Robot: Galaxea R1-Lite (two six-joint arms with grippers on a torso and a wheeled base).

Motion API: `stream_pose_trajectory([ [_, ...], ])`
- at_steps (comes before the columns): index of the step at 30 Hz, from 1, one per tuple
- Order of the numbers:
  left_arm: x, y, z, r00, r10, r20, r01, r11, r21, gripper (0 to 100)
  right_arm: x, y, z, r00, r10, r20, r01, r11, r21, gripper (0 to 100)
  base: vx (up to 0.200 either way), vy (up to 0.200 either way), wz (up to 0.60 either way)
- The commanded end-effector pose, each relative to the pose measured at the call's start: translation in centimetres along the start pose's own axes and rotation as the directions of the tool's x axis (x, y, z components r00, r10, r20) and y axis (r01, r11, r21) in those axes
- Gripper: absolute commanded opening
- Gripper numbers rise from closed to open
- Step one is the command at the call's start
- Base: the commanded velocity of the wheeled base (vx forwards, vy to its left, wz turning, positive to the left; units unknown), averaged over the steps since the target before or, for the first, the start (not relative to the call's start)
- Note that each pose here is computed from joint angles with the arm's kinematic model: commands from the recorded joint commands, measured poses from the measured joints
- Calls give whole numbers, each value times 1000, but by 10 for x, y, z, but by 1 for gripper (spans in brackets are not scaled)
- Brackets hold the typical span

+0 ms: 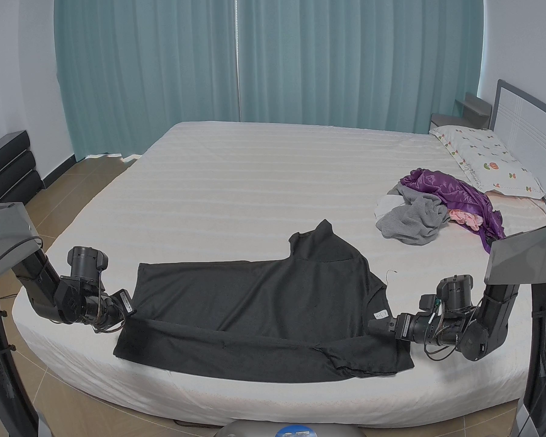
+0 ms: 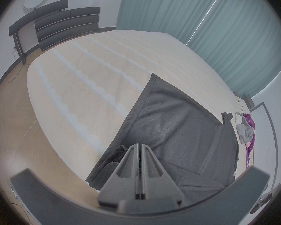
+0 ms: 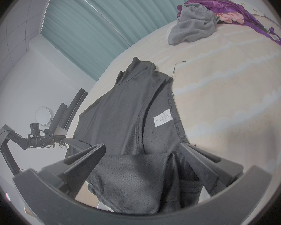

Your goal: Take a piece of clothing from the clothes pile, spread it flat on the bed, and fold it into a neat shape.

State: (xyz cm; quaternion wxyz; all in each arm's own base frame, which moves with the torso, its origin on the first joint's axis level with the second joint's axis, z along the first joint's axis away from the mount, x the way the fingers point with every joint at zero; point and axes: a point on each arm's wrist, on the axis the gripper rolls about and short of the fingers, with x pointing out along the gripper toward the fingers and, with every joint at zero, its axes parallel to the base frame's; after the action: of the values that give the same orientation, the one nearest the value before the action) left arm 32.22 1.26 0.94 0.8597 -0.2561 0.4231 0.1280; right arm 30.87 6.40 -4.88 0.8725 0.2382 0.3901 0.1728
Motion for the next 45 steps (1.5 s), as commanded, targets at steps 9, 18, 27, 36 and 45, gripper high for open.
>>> stream_pose_trajectory([
  [9,-2,1,-2,1000,1,-4,-1,1000,-1,0,3,-7,-8,999,-20,-27,21,1000,16,100,0,0,0],
  [18,-3,2,-3,1000,3,-7,-3,1000,0,0,-4,-9,-8,999,-30,-27,30,999,11,0,0,0,0],
  [27,-9,2,-3,1000,-2,-1,2,1000,5,0,-20,-6,-2,1000,-16,16,16,1000,11,0,0,0,0],
  [36,-21,2,-3,1000,-7,9,7,1000,7,0,-40,6,4,999,8,52,-9,999,31,0,0,0,0],
  [45,-34,3,-4,1000,-15,24,14,1000,9,0,-56,13,4,998,16,65,-20,998,51,0,0,0,0],
])
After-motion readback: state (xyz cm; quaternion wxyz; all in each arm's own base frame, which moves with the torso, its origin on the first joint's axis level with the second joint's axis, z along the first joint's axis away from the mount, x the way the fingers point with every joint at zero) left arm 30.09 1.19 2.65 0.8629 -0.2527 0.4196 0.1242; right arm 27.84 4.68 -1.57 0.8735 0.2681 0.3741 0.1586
